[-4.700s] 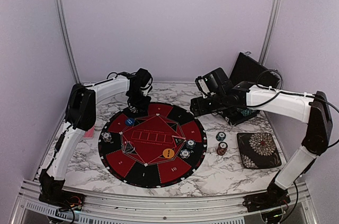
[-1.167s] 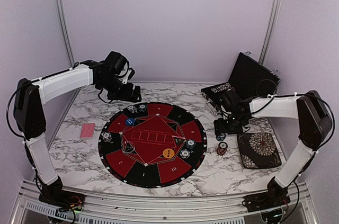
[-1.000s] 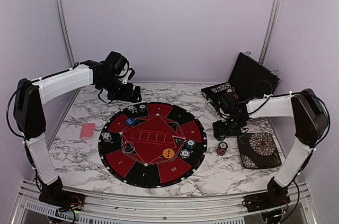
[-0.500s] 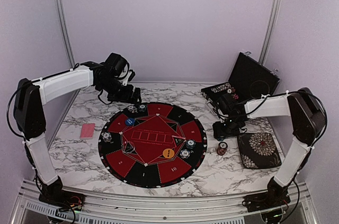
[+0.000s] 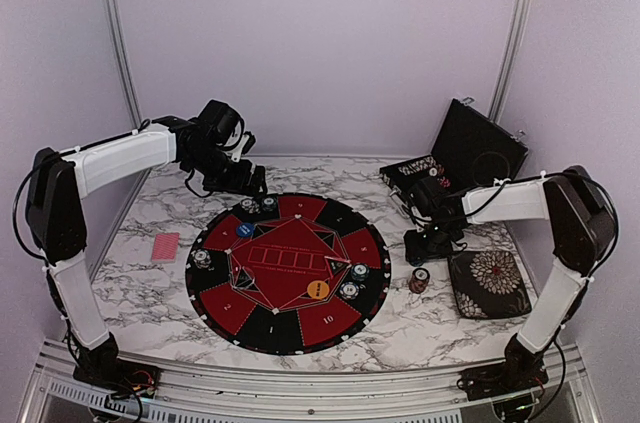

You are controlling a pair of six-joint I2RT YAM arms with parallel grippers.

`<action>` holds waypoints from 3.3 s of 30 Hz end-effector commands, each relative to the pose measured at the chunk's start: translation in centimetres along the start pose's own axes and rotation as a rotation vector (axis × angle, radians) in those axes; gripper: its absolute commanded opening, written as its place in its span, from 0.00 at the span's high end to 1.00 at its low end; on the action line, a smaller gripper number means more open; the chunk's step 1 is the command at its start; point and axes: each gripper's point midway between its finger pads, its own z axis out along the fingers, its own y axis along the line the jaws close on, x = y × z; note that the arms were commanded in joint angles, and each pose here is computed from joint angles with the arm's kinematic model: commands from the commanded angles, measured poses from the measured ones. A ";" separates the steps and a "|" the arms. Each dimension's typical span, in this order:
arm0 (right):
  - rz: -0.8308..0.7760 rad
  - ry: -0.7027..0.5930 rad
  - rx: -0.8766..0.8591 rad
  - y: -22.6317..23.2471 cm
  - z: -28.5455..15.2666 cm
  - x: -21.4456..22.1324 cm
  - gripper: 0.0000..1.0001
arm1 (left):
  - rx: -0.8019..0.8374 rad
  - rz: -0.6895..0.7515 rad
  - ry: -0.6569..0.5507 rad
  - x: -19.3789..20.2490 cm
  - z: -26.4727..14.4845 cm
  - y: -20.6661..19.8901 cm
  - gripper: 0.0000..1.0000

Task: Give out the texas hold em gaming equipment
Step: Pick up the pile of poker chips from the center of the board, then place the poker chips pile in the dealer area.

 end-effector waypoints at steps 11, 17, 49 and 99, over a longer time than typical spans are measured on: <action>-0.006 0.025 -0.008 0.8 -0.6 1.0 0.54 | 0.011 0.007 -0.006 0.0 0.1 -0.1 0.01; -0.002 0.023 -0.005 0.8 -0.7 0.9 0.61 | 0.011 0.008 -0.005 0.1 0.1 -0.1 0.01; -0.020 -0.078 0.003 2.5 -3.6 -5.1 0.71 | 0.016 -0.011 -0.001 0.4 -0.1 -0.1 0.01; -0.672 -0.018 -0.273 37.6 -5.4 8.3 0.72 | -0.063 -0.297 0.000 7.4 -4.2 9.2 0.01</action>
